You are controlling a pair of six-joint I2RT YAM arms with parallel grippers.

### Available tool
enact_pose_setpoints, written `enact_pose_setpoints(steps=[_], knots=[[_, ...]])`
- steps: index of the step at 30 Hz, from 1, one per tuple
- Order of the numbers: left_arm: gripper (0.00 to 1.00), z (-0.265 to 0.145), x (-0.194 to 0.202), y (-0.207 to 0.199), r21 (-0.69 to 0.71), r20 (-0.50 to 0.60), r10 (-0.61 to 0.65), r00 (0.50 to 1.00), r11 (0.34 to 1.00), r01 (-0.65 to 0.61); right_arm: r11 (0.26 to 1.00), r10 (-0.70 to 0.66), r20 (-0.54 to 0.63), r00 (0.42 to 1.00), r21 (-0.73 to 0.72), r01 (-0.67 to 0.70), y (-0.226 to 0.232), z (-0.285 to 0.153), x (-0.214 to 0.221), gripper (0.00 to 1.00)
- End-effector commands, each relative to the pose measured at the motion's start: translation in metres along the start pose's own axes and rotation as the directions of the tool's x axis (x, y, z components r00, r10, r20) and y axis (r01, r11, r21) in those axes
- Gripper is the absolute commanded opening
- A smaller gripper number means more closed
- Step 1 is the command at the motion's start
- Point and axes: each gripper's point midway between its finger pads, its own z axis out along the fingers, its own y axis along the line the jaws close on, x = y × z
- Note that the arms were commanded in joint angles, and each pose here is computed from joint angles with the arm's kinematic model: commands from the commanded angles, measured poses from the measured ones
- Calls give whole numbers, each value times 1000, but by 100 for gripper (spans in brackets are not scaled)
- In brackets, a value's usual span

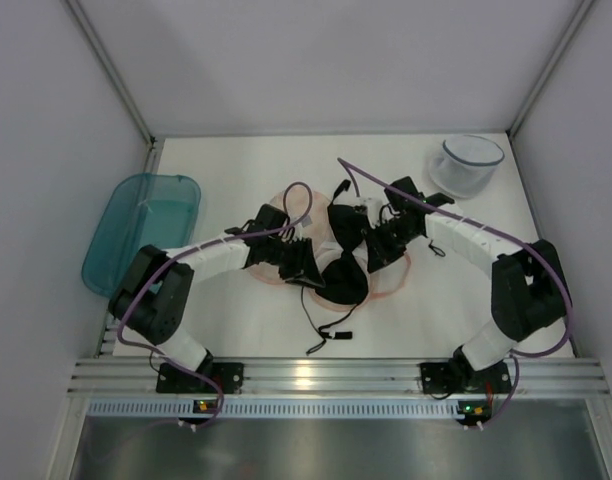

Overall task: Place the bra in the laundry bag and zip it closed
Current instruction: Adjust the bra in the laundry bag.

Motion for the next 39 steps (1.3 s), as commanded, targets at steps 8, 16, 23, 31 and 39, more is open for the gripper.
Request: enact_pose_setpoints(steps=[8, 16, 23, 31, 39], knots=[[40, 12, -12, 12, -69, 16, -23, 1000, 997, 24, 1000, -10, 54, 998, 25, 8, -20, 23, -19, 14], [44, 13, -6, 14, -76, -16, -28, 999, 997, 27, 1000, 6, 7, 1000, -29, -6, -25, 42, -8, 13], [44, 13, -2, 9, -65, -42, -33, 999, 997, 30, 999, 14, -12, 1000, -29, -14, -29, 52, 1, 11], [24, 14, 3, -23, 2, -67, 25, 997, 1000, -25, 1000, 30, -7, 1000, -4, -30, -34, 54, 3, 11], [0, -9, -9, -19, -122, -18, 80, 997, 989, -81, 999, 25, 22, 999, 42, -26, -38, 42, -3, 13]])
